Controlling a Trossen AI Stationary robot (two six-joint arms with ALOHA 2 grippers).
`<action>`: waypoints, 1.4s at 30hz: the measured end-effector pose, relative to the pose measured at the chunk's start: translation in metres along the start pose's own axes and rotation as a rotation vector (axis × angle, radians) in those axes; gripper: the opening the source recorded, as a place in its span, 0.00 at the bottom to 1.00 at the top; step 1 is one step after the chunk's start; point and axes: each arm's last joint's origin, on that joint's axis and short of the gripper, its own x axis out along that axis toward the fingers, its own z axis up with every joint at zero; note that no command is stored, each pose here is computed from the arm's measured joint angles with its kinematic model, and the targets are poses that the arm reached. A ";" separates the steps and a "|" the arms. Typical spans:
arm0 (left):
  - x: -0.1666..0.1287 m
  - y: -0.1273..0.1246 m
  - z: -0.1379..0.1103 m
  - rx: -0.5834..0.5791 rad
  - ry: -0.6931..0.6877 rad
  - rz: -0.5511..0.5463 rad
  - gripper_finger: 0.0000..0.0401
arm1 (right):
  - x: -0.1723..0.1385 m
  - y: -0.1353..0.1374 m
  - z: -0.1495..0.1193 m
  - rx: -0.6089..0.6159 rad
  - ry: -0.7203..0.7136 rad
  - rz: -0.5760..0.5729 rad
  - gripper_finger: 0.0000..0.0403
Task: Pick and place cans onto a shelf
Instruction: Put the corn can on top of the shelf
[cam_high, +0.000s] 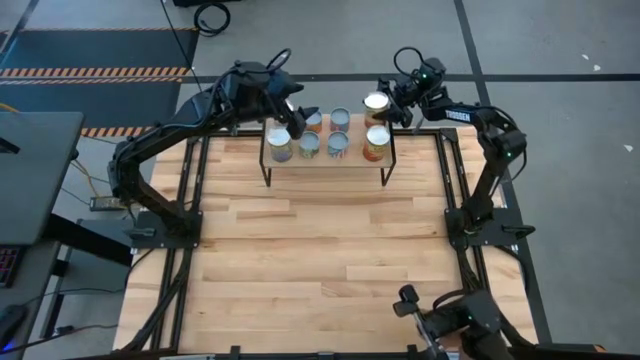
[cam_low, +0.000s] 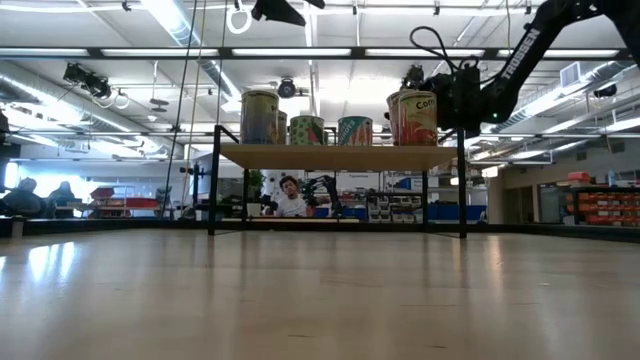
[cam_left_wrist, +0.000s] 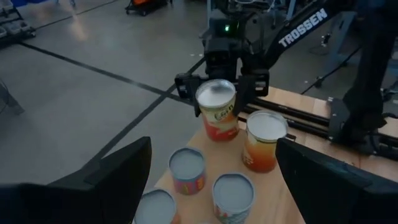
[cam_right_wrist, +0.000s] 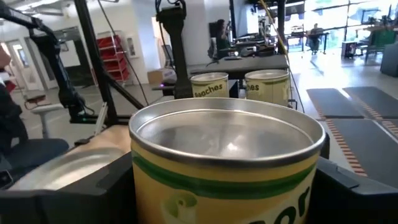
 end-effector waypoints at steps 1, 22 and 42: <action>0.000 0.000 0.000 -0.001 -0.003 0.000 0.87 | 0.000 -0.001 -0.002 -0.003 0.001 0.001 0.77; 0.003 -0.002 -0.004 0.029 0.031 -0.058 0.87 | -0.007 -0.007 -0.006 -0.009 -0.012 -0.063 0.87; -0.050 0.006 0.015 -0.130 -0.092 -0.151 0.87 | 0.024 0.095 0.114 -0.029 -0.104 -0.315 0.86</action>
